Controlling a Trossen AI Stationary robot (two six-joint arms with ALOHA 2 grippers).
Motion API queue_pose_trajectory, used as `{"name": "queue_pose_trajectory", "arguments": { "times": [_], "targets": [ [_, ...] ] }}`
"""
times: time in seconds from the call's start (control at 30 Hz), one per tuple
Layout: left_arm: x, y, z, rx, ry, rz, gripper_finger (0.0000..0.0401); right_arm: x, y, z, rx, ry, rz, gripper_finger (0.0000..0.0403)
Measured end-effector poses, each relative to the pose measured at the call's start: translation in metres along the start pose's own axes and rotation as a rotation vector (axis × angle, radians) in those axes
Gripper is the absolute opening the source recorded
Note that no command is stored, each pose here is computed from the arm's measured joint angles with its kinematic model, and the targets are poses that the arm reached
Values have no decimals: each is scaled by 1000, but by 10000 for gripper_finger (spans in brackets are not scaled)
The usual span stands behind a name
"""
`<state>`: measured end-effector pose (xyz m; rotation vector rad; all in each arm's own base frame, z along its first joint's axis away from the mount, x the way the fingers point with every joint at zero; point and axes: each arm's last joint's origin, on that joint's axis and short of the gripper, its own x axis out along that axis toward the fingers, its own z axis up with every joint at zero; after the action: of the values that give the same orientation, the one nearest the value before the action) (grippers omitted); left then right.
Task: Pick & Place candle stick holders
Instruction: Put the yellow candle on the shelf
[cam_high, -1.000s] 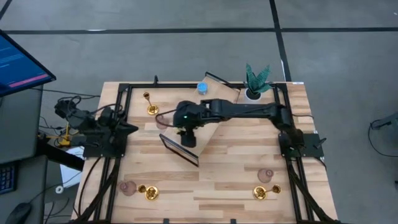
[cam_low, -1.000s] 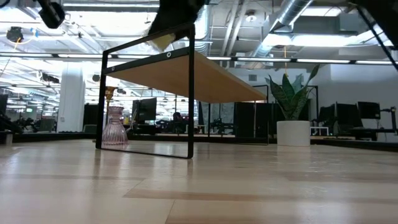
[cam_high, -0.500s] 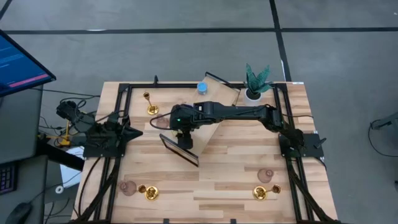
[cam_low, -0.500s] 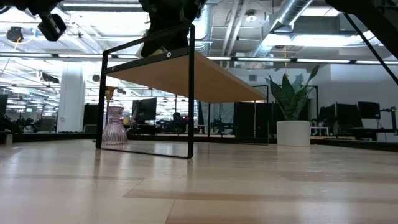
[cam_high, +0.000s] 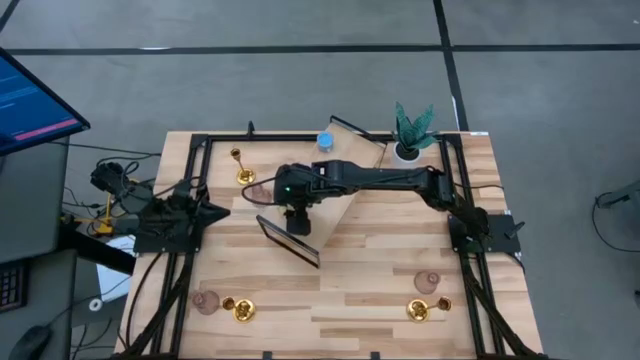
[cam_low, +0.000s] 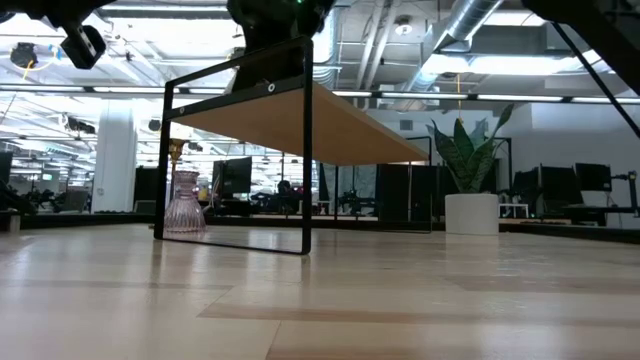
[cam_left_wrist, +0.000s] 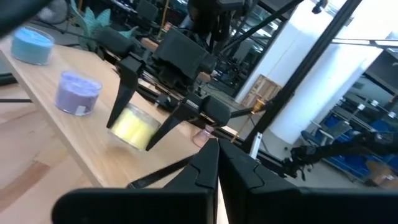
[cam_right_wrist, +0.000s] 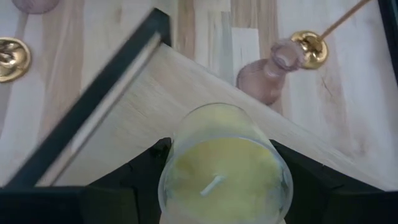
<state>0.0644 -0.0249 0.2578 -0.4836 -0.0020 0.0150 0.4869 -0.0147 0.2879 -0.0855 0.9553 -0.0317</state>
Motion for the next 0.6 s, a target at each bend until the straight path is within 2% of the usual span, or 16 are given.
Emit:
{"name": "queue_pose_trajectory", "arguments": {
  "times": [0.6],
  "targets": [
    [0, 0, 1, -3, -7, 2, 8, 7, -7, 0, -21, -9, 4, 232]
  ]
}}
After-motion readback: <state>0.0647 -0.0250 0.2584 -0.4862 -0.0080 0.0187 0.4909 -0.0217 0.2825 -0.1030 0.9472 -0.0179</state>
